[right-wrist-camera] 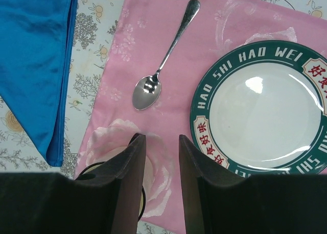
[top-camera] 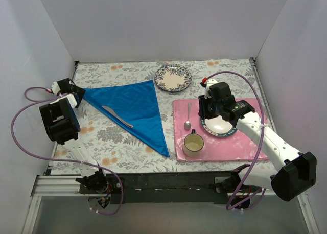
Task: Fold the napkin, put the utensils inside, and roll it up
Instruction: Fold the napkin
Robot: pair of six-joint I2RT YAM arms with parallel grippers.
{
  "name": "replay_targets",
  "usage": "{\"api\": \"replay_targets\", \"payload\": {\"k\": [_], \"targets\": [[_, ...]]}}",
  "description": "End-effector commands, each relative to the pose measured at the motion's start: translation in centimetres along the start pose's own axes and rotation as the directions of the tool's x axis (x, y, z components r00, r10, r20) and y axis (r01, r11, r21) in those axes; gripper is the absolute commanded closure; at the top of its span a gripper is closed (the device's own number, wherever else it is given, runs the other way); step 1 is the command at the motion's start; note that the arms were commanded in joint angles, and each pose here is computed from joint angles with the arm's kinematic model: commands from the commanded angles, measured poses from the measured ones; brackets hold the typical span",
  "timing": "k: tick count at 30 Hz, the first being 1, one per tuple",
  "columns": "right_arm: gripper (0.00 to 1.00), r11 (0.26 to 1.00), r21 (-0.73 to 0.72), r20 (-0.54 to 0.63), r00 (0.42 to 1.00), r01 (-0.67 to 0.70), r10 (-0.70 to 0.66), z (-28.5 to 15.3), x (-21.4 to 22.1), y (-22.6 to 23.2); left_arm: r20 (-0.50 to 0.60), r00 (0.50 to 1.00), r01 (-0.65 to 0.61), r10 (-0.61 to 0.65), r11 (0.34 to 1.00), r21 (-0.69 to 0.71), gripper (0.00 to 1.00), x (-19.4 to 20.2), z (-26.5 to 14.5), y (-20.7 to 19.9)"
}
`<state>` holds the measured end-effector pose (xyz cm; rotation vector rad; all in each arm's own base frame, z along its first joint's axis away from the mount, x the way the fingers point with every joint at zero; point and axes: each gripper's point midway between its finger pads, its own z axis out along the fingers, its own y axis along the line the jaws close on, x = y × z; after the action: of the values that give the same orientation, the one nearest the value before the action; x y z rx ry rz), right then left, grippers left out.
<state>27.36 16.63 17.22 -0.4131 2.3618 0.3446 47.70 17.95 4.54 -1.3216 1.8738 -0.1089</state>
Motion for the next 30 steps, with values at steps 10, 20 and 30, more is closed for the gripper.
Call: {"api": "replay_targets", "payload": {"k": [10, 20, 30], "targets": [[0.60, 1.000, -0.017, 0.057, 0.998, 0.021, -0.020, -1.1, -2.4, 0.4, -0.005, 0.999, -0.043, 0.044, 0.992, 0.116, 0.48, -2.2, 4.3, -0.5], [0.60, 1.000, -0.015, 0.054, 0.998, 0.024, -0.023, -1.3, -2.4, 0.4, 0.025, 0.994, -0.113, 0.111, 0.972, 0.205, 0.68, -3.0, 4.4, -2.6], [0.60, 0.999, -0.040, 0.056, 0.998, 0.024, -0.021, -1.3, -2.1, 0.8, 0.224, 0.944, -0.309, 0.243, 0.887, 0.343, 0.89, -6.9, -4.4, -10.8]]}}
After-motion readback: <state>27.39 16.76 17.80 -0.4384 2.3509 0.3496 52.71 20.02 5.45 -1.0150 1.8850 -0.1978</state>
